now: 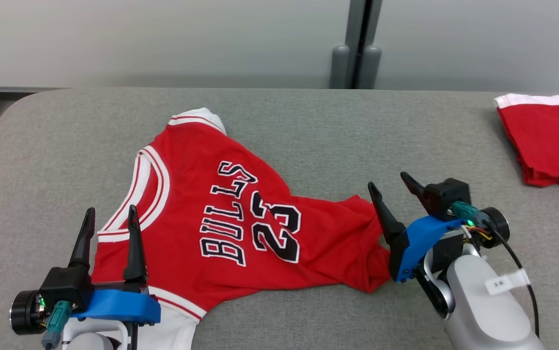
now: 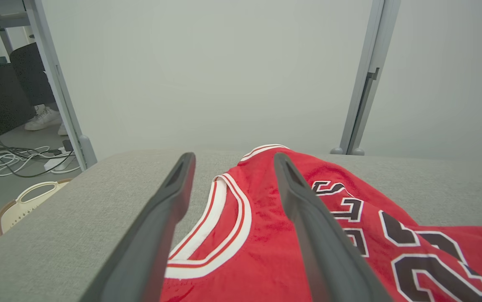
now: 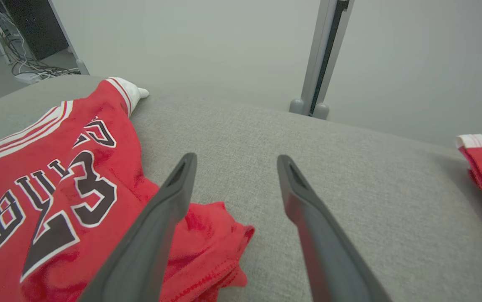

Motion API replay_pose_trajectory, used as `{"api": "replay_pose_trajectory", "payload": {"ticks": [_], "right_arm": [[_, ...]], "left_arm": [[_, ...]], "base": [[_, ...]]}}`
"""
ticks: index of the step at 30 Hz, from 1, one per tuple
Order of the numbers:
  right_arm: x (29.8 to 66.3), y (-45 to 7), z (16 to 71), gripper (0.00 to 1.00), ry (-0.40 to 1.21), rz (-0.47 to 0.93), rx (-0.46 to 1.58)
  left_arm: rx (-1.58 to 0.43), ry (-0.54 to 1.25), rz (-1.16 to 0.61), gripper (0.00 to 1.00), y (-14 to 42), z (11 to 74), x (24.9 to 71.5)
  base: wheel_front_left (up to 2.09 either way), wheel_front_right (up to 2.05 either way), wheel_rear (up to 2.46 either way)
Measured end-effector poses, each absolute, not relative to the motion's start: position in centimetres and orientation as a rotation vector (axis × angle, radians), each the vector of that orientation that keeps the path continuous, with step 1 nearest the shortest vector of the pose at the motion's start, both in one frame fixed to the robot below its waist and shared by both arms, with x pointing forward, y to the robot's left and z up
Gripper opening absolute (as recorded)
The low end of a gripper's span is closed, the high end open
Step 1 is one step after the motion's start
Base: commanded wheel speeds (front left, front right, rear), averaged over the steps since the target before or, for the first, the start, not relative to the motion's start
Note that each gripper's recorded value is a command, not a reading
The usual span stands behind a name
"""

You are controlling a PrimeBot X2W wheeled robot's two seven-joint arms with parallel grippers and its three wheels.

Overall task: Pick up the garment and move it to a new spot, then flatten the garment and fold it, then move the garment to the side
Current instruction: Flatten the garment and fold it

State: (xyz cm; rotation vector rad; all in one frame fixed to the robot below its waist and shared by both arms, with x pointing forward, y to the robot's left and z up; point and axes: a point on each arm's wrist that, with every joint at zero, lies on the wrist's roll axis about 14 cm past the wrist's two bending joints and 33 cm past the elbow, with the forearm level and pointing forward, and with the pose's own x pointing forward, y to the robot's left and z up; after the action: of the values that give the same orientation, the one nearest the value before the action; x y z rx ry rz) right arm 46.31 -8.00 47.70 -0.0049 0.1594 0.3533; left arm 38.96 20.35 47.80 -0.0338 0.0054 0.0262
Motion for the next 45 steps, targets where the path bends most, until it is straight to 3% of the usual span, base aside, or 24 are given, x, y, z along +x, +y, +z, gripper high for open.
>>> {"api": "replay_pose_trajectory", "payload": {"ticks": [8,17,18,19,32,38,45], "right_arm": [[45.8,-7.2,40.9,1.00,0.441,0.388,-0.078],[44.9,-6.9,37.6,1.00,0.558,0.408,-0.107],[45.0,-6.6,37.8,0.41,0.545,0.414,-0.098],[45.0,-6.3,38.0,0.00,0.532,0.420,-0.089],[45.7,-6.2,45.8,0.00,0.160,0.430,-0.029],[43.7,-6.6,50.1,0.00,-0.016,0.442,0.000],[39.5,-6.4,51.9,0.00,-0.095,0.451,0.052]], "left_arm": [[-0.043,0.016,0.079,1.00,22.0,47.5,38.0],[-0.046,0.026,0.099,1.00,22.5,47.2,37.5],[-0.047,0.026,0.098,1.00,22.5,47.2,37.5],[-0.047,0.025,0.098,1.00,22.5,47.2,37.5],[-0.060,-0.001,0.061,1.00,21.1,48.1,37.0],[-0.063,-0.015,0.042,1.00,20.4,48.5,37.3],[-0.065,-0.014,0.024,1.00,19.9,48.4,37.7]], "base": [[0.00,0.00,0.00],[0.00,0.00,0.00],[0.00,0.00,0.00],[0.00,0.00,0.00],[0.00,0.00,0.00],[0.00,0.00,0.00],[0.00,0.00,0.00]]}}
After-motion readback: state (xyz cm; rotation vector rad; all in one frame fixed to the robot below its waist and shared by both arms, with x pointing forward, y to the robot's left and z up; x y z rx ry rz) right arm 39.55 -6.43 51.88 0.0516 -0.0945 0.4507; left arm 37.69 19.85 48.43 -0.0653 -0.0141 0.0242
